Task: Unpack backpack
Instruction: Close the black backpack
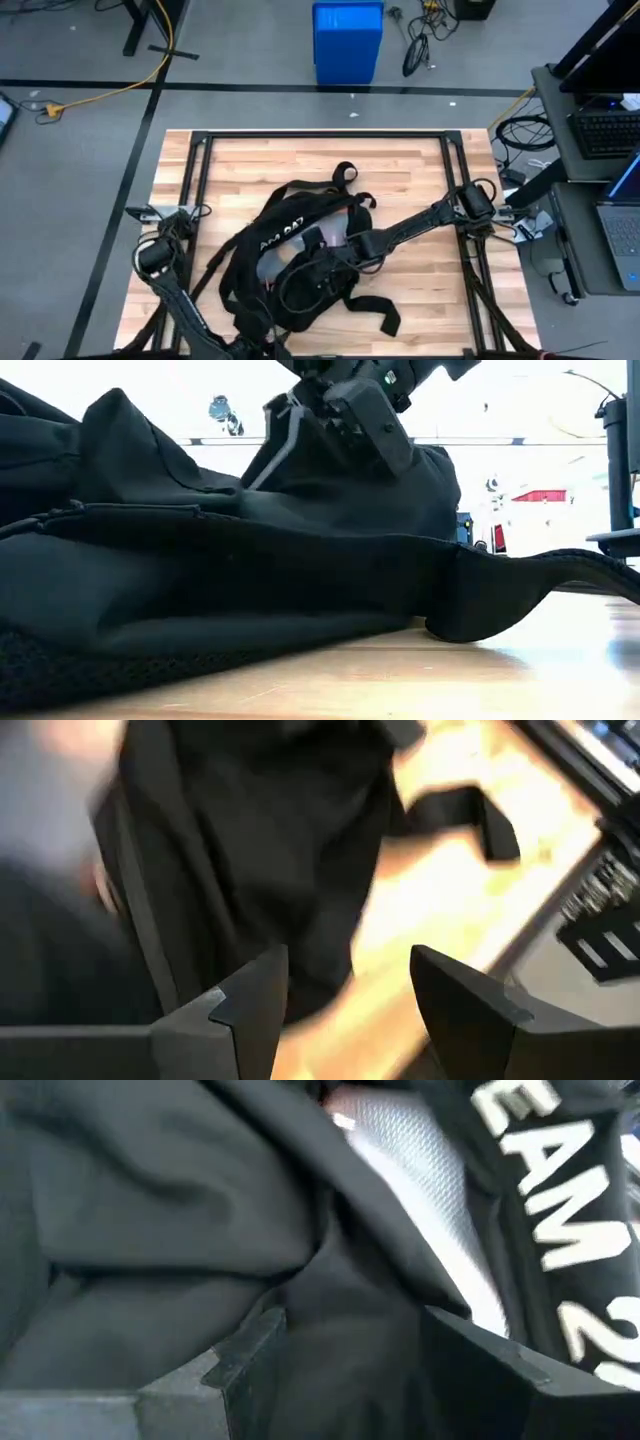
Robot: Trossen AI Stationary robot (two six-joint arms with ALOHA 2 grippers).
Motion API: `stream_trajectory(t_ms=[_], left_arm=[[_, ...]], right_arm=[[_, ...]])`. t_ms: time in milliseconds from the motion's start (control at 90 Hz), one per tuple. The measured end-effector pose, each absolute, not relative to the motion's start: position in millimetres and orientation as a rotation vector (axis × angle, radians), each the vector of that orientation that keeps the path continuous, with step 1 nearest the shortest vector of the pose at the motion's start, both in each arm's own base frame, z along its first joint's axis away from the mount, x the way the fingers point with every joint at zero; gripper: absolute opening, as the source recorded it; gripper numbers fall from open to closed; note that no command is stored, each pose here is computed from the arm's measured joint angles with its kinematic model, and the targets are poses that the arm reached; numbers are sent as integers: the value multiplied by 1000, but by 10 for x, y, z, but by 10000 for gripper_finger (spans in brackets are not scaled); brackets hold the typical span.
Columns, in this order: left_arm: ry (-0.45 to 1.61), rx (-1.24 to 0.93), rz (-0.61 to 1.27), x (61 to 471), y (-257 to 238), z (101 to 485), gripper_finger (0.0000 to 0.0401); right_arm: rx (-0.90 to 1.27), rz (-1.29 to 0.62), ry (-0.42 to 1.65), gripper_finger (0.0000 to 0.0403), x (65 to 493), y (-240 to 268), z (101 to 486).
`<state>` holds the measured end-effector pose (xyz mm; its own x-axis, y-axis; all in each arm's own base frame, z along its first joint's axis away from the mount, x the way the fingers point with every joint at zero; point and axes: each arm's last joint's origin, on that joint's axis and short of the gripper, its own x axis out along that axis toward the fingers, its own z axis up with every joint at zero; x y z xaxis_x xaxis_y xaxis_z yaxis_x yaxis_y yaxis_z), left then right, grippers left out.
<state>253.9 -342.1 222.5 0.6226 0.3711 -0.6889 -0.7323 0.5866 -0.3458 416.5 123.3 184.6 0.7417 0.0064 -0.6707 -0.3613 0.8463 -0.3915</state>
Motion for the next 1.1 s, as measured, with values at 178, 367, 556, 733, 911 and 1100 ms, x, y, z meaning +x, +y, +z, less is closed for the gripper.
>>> stream_trajectory(t_ms=[178,367,556,733,911,1100], left_arm=[[715,-894,647,2467,-3619,2220,198],[946,-983,724,2224,-3769,2106,198],[1035,-852,893,2027,-3742,1931,198],[1011,-707,998,2116,-3594,1817,198],[1002,-503,1109,2254,-3430,1599,198],[1001,-306,1141,2333,-3253,1328,199]], right_arm=[[-539,220,764,222,4136,1213,1813],[-536,225,765,222,4143,1188,1812],[-553,231,771,222,4143,1171,1808],[-555,229,771,222,4147,1157,1808],[-551,226,774,222,4164,1161,1854],[-552,227,764,222,4206,1222,2015]])
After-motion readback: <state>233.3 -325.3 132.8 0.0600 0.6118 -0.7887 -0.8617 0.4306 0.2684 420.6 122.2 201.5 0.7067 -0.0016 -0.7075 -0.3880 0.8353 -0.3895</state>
